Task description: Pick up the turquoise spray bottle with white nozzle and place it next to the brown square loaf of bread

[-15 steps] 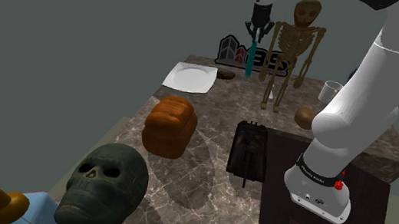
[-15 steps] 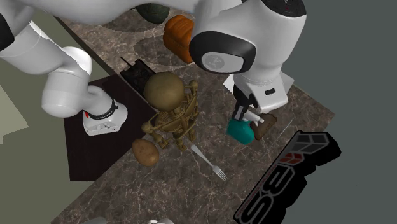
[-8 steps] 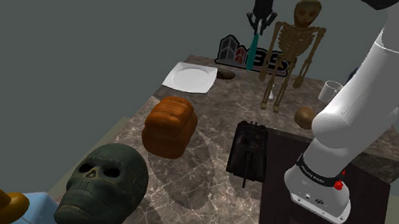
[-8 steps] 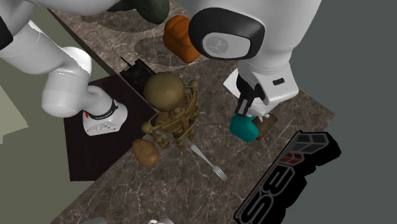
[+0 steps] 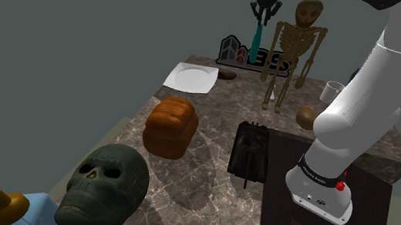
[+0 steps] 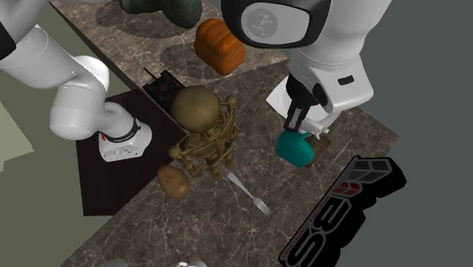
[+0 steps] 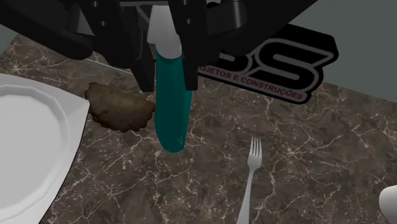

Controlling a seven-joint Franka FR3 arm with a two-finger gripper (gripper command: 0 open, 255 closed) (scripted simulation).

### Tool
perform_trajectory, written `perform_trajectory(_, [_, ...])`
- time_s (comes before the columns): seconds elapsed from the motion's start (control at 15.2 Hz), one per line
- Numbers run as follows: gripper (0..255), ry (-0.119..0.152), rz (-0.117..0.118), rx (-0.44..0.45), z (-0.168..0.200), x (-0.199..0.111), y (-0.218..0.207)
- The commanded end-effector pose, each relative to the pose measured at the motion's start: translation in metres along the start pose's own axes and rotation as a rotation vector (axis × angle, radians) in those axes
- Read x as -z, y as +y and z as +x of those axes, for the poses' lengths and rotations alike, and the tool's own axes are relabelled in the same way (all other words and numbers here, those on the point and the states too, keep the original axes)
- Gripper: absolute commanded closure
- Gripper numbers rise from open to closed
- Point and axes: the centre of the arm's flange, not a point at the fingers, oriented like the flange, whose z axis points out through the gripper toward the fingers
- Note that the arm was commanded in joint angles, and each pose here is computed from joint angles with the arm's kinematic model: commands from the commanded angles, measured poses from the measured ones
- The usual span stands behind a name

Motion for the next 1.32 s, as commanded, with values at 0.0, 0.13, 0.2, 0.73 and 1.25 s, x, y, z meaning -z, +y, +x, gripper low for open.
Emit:
perform_trajectory(0.0, [255, 0.0, 0.0, 0.0, 0.0, 0.01, 0.0])
perform_trajectory(0.13, [255, 0.0, 0.0, 0.0, 0.001, 0.021, 0.001])
perform_trajectory(0.2, [255, 0.0, 0.0, 0.0, 0.001, 0.026, 0.002])
perform_trajectory(0.73, [255, 0.0, 0.0, 0.0, 0.005, 0.068, 0.005])
perform_trajectory(1.25, [255, 0.0, 0.0, 0.0, 0.008, 0.11, 0.009])
